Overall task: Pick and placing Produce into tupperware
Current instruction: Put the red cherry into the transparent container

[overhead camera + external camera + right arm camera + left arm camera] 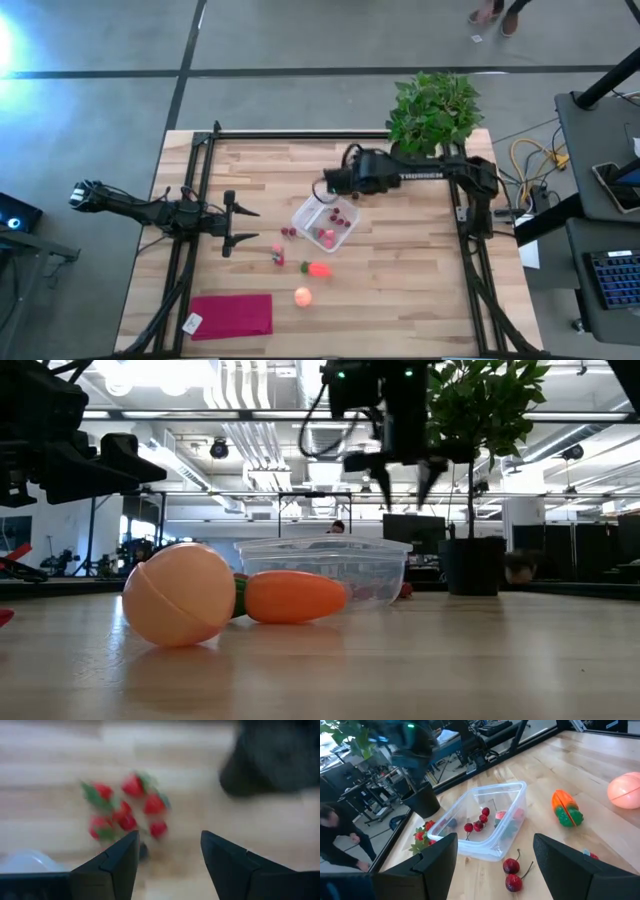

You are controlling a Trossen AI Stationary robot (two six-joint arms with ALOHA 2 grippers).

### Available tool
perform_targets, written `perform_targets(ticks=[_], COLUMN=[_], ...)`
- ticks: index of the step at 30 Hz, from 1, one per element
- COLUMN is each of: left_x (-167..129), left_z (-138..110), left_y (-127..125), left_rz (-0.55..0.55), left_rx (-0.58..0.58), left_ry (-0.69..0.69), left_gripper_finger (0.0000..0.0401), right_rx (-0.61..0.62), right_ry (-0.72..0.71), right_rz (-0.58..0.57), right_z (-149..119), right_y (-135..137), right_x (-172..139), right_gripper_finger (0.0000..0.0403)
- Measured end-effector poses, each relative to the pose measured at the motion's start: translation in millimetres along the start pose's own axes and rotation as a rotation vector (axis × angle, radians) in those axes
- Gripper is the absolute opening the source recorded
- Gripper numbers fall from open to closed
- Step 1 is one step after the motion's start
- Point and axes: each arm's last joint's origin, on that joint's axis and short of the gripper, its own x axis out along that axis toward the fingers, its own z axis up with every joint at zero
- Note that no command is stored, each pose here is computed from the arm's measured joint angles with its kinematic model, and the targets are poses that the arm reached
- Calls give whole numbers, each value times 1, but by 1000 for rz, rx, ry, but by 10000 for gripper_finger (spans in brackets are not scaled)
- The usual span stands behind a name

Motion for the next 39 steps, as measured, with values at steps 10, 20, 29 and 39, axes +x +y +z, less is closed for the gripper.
perform_targets(ticks=[10,20,29,39], left_x=[0,0,0,0], left_z=[0,0,0,0], left_y=[0,0,0,0], left_rz=[0,1,0,0], left_rx=[0,-1,0,0], left_ry=[-1,-1,0,0], left_gripper_finger=[247,247,247,247], right_rx=[407,606,643,626], right_ry=[233,333,302,286], right_rz=[148,195,272,257], right_z=[-29,-32,-11,-14], right_y=[-37,-65,-66,-64], right_x=[24,85,102,119], right_gripper_finger=[205,205,205,205])
